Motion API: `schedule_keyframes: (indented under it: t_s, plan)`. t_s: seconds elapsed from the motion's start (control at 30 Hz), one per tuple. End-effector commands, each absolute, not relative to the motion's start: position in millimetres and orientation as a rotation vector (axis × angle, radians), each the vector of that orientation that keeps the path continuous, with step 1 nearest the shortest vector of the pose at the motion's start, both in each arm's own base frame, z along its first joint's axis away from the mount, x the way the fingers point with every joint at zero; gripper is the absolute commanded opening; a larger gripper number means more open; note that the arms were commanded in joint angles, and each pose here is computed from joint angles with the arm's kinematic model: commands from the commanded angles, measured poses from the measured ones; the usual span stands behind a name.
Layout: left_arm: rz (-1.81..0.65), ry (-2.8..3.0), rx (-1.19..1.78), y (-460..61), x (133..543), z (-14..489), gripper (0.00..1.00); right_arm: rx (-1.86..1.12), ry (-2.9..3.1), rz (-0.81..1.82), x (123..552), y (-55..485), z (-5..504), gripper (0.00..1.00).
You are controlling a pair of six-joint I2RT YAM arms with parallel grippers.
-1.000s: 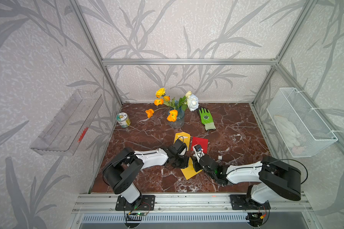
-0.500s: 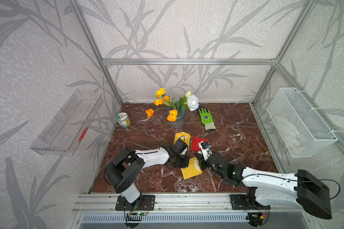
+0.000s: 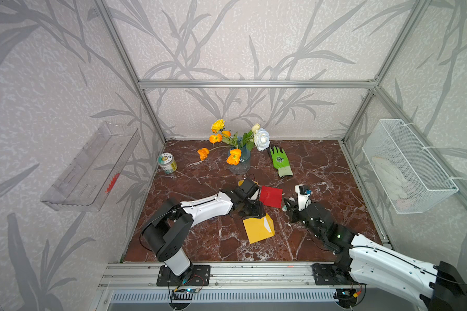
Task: Seal the envelope with a glue stick
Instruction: Apply the envelope at the center of the board.
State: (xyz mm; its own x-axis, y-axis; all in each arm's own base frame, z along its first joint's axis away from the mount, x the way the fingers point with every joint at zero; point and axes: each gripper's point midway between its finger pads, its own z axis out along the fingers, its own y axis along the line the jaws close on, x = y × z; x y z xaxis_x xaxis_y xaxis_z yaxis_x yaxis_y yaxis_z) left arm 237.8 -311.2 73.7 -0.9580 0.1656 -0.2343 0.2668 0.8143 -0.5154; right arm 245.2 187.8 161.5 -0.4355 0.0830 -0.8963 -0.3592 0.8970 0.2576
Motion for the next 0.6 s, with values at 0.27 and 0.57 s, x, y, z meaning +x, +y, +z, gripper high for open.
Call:
schedule_keyframes:
  t_s: [0.27,0.57]
  plan:
    - [-0.776,2.911,0.463,-332.0,231.1,72.6,0.56,-0.081,1.978,0.488,229.0,152.8,147.6,0.0]
    - [-0.584,2.958,0.524,-345.0,227.2,59.6,0.62,-0.031,1.942,0.501,217.8,134.6,143.8,0.0]
